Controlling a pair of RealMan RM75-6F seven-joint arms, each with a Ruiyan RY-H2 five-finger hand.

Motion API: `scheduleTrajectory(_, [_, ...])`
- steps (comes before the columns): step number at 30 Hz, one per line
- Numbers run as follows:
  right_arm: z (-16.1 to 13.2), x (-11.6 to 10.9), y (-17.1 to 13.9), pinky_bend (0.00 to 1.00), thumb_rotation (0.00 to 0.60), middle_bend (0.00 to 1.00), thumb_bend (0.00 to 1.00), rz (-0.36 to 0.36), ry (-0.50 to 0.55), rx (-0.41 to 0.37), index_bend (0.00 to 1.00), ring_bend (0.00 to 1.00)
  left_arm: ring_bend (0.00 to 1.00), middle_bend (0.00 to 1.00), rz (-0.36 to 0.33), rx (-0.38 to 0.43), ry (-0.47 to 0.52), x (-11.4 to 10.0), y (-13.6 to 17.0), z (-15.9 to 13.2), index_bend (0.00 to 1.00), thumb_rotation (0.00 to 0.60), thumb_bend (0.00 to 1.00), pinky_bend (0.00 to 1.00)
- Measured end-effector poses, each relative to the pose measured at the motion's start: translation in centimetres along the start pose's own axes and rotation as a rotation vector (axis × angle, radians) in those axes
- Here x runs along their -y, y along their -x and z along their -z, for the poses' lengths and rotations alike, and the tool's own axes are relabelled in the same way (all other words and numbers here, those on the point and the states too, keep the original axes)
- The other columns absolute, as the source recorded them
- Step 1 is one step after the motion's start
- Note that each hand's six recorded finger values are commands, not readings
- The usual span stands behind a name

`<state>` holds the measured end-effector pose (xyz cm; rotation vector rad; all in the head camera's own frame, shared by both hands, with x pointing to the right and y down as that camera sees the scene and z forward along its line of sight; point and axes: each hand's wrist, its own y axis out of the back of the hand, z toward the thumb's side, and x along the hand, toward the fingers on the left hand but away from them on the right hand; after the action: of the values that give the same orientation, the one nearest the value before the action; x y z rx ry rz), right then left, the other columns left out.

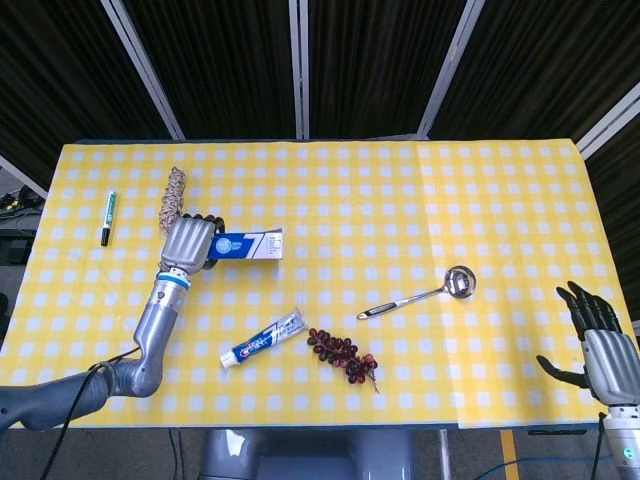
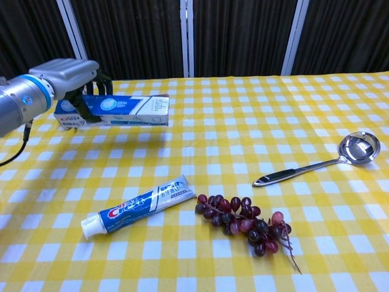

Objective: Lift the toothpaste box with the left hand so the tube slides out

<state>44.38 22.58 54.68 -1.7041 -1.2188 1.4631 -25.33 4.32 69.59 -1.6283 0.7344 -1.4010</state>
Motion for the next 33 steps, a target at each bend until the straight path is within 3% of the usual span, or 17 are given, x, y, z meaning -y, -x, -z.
scheduleTrajectory(6, [-0.1,-0.4,-0.2,0.00,0.600,0.00,0.08,0.013,0.008,-0.005,0.00,0.00,0.38,0.36,-0.094,0.021,-0.111,-4.8,0.6,1.7,0.51,0.600,0.31,0.39])
scheduleTrajectory(14, [-0.3,-0.7,-0.4,0.00,0.600,0.00,0.08,0.020,0.014,-0.012,0.00,0.00,0.35,0.33,-0.269,0.076,-0.494,-11.1,1.7,3.4,0.50,0.600,0.31,0.37])
scheduleTrajectory(17, [-0.4,-0.7,-0.5,0.00,0.600,0.00,0.08,0.022,0.015,-0.014,0.00,0.00,0.35,0.33,-0.337,0.095,-0.585,-13.0,2.3,3.5,0.49,0.600,0.31,0.37])
scheduleTrajectory(26, [-0.5,-0.8,-0.6,0.00,0.600,0.00,0.08,0.023,0.014,-0.017,0.00,0.00,0.30,0.27,-0.421,0.118,-0.637,-15.4,3.4,3.3,0.41,0.600,0.31,0.33])
scheduleTrajectory(33, [-0.5,-0.8,-0.6,0.00,0.600,0.00,0.09,0.025,0.013,-0.018,0.00,0.00,0.29,0.27,-0.438,0.138,-0.672,-15.7,3.7,3.1,0.39,0.600,0.31,0.32])
